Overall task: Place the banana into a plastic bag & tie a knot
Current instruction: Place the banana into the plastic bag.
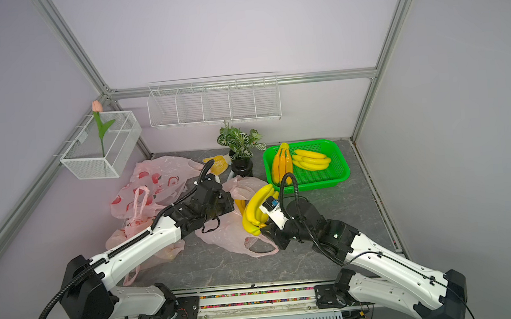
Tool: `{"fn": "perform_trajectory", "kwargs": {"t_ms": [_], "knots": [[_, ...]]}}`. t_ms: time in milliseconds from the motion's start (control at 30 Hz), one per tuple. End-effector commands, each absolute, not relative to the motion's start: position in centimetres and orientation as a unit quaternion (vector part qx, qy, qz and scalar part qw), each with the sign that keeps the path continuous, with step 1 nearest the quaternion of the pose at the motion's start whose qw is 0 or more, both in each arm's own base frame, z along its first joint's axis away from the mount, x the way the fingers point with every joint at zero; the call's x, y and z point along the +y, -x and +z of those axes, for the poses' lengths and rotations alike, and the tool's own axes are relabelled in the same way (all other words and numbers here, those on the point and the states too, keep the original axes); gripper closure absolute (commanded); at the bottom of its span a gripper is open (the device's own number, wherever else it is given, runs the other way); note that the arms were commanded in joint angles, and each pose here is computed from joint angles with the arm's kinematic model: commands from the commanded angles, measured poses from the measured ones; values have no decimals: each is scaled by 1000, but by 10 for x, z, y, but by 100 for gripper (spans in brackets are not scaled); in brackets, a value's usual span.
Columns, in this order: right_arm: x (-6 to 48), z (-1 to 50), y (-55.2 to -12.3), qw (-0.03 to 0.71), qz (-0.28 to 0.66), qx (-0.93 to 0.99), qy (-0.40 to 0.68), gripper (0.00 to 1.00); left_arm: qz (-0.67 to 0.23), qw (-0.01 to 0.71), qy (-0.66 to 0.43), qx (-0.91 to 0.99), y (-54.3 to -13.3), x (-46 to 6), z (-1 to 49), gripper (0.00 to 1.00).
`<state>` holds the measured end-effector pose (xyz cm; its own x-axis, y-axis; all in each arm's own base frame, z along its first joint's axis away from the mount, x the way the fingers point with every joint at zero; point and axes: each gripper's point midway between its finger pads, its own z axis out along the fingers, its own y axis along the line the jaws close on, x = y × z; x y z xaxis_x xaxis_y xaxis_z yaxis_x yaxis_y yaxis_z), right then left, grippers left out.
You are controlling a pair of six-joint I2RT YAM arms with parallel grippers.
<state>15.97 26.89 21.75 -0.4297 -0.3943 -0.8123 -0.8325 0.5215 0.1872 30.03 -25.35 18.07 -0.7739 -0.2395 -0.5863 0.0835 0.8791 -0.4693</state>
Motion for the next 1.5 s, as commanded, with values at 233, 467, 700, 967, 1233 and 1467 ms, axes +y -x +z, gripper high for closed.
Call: {"fn": "perform_trajectory", "kwargs": {"t_ms": [233, 467, 700, 967, 1233, 1467], "knots": [[285, 182, -159, 379, 236, 778, 442, 92, -244, 360, 13, 900, -301, -251, 210, 100], [308, 171, -131, 354, 247, 747, 506, 92, -236, 372, -30, 897, -310, -252, 218, 100], [320, 160, -123, 329, 243, 741, 532, 93, -266, 372, -109, 882, -320, -273, 230, 100], [330, 178, -118, 342, 270, 720, 540, 93, -318, 343, -212, 858, -298, -300, 228, 100], [320, 184, -137, 375, 263, 725, 514, 93, -348, 349, -248, 834, -273, -296, 232, 100], [323, 205, -118, 368, 299, 705, 528, 93, -296, 378, -199, 855, -280, -268, 222, 100]]}}
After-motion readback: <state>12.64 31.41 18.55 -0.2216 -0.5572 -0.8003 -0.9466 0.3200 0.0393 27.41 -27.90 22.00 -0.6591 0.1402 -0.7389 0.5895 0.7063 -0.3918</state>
